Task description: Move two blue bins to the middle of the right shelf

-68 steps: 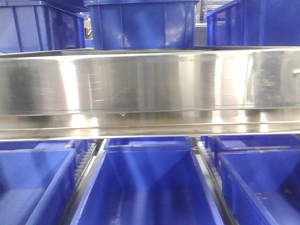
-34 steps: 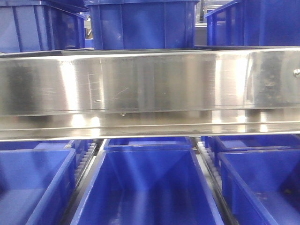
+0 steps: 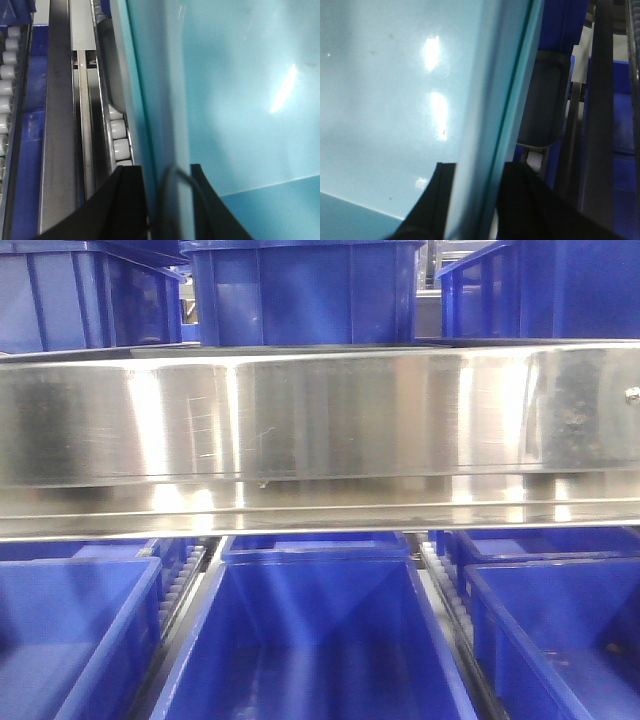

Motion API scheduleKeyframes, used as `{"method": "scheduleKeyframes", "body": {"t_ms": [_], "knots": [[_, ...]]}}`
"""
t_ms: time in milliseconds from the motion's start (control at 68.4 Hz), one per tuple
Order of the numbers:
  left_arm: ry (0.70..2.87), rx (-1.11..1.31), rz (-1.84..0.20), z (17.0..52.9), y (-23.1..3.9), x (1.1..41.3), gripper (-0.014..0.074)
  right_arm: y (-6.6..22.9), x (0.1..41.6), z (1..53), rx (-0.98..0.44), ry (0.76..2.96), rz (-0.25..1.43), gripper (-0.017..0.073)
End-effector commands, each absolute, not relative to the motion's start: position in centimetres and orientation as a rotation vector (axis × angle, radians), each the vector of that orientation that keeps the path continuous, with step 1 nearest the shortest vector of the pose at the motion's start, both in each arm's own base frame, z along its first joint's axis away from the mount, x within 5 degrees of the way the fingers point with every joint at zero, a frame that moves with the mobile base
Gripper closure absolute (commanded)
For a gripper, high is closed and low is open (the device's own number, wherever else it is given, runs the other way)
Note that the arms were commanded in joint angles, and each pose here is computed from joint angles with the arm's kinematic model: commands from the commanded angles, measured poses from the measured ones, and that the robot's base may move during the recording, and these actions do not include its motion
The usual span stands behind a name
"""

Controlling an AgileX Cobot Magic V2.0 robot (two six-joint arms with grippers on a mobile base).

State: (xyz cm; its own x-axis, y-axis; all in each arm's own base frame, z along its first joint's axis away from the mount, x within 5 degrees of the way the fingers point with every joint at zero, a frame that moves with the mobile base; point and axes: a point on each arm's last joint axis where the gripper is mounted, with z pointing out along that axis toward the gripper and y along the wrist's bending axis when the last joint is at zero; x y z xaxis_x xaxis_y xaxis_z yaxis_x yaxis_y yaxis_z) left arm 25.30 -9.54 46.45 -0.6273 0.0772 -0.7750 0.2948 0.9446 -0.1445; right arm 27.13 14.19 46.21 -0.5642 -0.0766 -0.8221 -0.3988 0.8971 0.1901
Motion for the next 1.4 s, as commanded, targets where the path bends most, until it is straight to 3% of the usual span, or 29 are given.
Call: {"method": "scheduleKeyframes", "body": {"t_ms": [0, 1389], "knots": [[2.117, 0.272, -0.371, 48.23, -9.65, 24.71, 0.0704, 13.91, 26.76, 47.85, -0.345, 2.030, 0.450, 0.0711], [2.117, 0.272, -0.371, 48.23, -9.65, 24.71, 0.0704, 13.91, 26.76, 47.85, -0.345, 2.030, 0.450, 0.0711]]}}
